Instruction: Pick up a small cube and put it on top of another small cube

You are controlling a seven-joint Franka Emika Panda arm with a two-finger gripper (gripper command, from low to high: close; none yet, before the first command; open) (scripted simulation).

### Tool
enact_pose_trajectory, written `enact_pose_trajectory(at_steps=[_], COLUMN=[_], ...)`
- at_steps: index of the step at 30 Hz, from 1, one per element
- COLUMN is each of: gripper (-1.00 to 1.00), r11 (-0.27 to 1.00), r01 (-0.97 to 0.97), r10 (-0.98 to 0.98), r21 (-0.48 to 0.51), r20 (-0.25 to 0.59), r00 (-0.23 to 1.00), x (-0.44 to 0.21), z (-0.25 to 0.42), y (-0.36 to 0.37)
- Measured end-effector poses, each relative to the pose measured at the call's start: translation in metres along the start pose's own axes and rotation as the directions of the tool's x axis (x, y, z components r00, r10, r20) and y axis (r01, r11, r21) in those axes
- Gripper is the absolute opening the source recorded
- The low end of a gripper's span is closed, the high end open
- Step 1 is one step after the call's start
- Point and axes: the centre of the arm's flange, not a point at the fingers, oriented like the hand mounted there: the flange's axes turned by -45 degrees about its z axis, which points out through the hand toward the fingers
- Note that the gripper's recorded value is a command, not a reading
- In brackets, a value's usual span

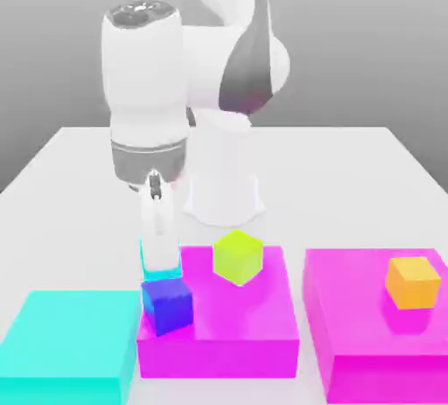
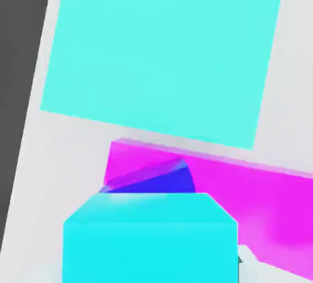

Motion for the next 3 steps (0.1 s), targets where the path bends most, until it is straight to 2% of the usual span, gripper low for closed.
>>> enact_pose_trajectory(at_steps=[3], gripper=[1.00], r11=[1.000], r01=[0.000], r10=[0.000], r21=[0.000], r20=[0.000], r00=[1.000], x=[0.0000], z=[0.0000], y=[0.0000])
